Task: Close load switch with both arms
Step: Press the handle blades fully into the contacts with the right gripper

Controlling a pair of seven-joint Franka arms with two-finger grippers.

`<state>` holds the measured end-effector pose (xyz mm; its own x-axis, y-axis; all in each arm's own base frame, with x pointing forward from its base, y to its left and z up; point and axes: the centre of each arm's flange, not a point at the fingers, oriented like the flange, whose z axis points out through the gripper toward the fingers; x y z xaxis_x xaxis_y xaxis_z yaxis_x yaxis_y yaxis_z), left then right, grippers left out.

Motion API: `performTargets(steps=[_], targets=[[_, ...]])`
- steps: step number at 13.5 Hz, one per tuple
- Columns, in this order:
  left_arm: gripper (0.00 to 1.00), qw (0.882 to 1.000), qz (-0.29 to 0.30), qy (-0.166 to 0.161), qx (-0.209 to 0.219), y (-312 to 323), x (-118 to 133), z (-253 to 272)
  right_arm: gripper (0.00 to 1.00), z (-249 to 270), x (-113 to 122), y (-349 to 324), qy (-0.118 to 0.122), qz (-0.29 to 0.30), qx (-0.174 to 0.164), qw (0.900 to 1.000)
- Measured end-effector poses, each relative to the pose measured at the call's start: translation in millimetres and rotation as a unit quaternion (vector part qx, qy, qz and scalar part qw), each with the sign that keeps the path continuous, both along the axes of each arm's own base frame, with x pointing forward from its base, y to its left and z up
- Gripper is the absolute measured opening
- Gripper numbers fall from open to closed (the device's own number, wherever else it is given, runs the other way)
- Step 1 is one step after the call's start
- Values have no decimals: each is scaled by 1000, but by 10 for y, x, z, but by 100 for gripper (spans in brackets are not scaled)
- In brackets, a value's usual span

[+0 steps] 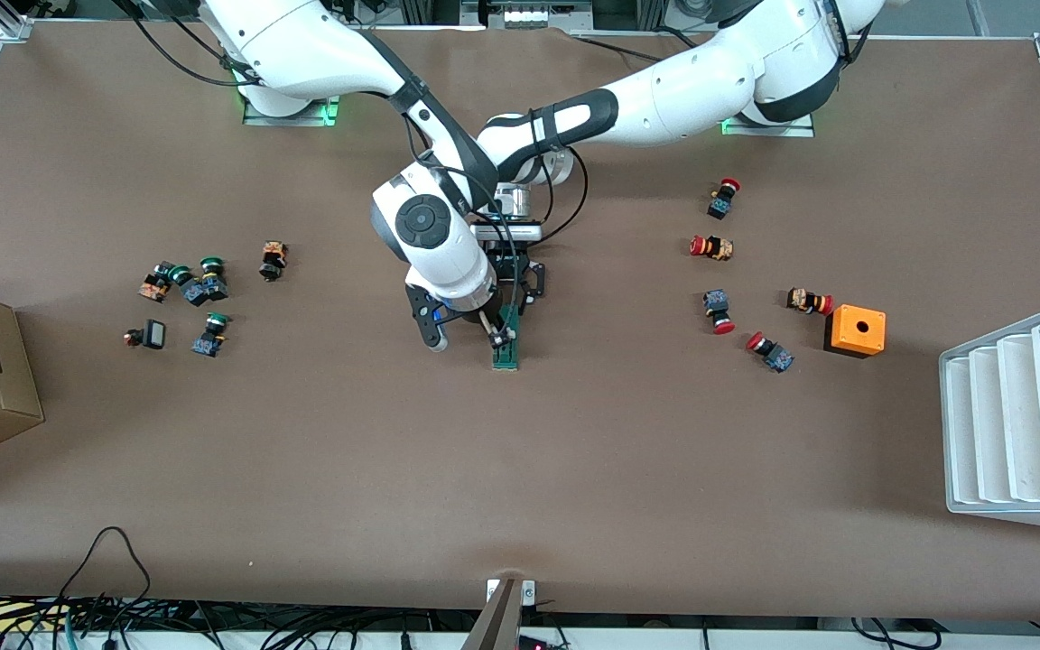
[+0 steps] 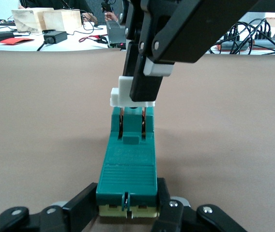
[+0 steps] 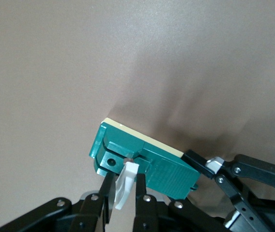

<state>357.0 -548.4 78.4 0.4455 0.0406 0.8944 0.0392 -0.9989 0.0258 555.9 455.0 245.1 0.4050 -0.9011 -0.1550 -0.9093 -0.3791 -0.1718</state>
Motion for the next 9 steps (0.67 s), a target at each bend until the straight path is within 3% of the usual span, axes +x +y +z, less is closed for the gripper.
performTargets(steps=[9], targets=[[52,1000,0,0,0,0,0,0,22,-8,101,13,-5,-4,5,1000]])
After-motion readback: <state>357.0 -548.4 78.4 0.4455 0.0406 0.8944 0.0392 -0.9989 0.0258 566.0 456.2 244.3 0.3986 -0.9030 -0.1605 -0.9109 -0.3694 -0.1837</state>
